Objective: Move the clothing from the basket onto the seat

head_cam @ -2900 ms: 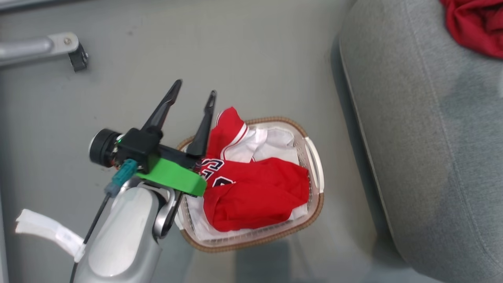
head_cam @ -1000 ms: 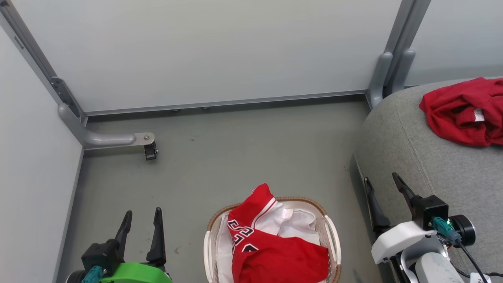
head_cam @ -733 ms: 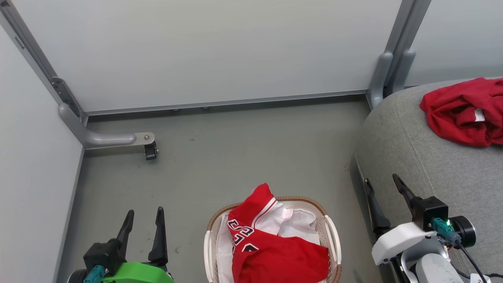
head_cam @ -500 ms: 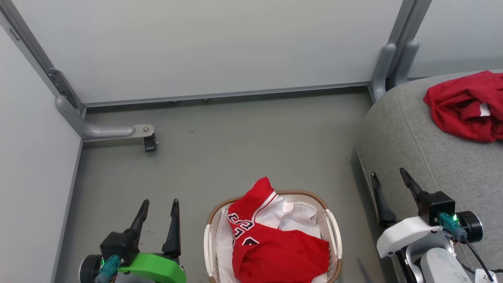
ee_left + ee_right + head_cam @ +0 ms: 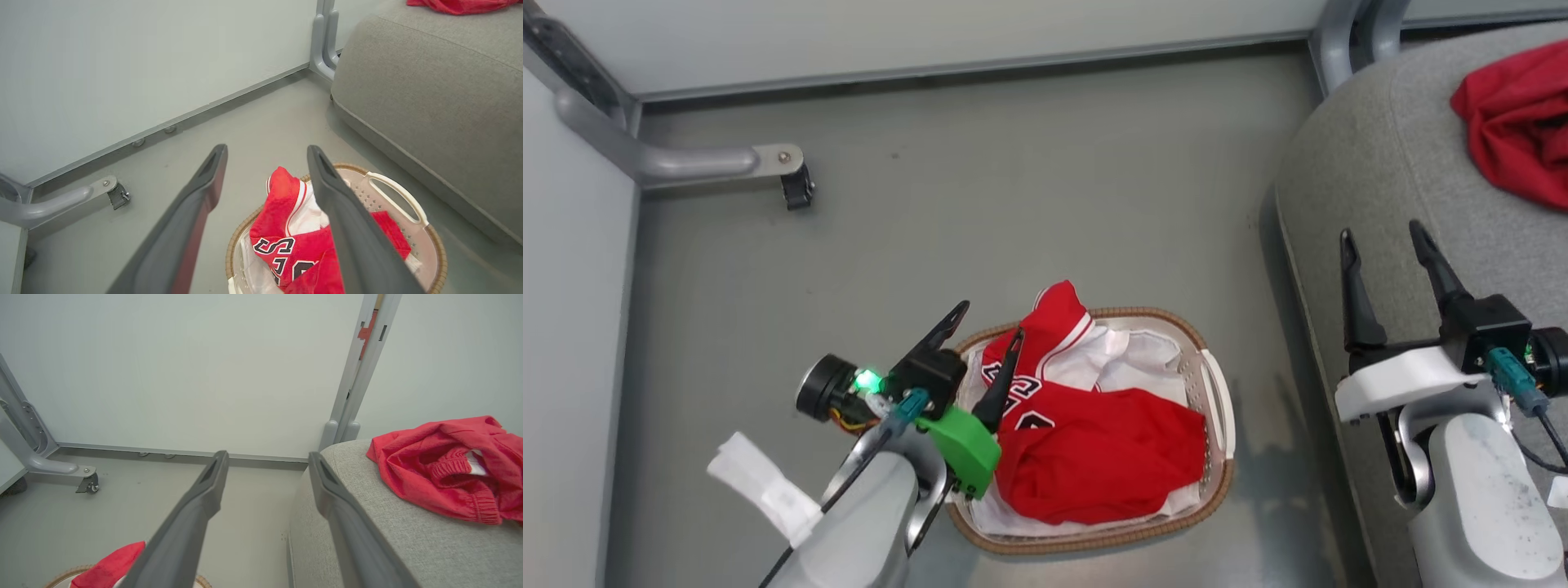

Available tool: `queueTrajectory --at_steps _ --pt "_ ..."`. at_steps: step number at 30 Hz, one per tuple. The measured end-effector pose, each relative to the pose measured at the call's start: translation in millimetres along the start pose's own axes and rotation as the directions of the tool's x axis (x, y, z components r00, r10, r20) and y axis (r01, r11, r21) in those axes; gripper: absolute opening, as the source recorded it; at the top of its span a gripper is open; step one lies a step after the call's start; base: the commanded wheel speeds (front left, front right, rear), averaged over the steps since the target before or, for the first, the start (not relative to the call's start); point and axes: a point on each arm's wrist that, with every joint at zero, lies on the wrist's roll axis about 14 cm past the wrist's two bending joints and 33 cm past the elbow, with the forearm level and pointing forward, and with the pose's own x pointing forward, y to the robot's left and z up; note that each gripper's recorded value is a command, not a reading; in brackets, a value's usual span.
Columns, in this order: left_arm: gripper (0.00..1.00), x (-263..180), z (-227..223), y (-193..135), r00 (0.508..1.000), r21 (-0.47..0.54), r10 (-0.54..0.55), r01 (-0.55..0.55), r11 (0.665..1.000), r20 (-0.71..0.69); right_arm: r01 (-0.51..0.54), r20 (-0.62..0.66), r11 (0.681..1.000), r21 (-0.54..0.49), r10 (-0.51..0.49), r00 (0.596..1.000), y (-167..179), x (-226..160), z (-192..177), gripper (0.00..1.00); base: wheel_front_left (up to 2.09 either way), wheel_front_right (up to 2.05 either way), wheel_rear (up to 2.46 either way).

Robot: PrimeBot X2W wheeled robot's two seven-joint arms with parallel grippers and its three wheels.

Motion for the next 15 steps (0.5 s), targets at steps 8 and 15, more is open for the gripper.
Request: queueTrajectory --at_steps 8,15 --pt "1.00 45.9 -72.6 -24.0 0.949 0.136 -0.199 0.237 0.962 -0.246 0.000 -0.004 1.000 -0.008 -0.001 1.000 -6.4 36.3 -24.4 1.00 0.00 0.00 0.00" --pt "1.00 63.6 -144.9 -40.6 0.831 0.210 -0.333 0.458 0.864 -0.446 -0.009 -0.066 1.000 0.009 0.010 0.998 -7.8 51.5 -69.4 1.00 0.00 0.00 0.00"
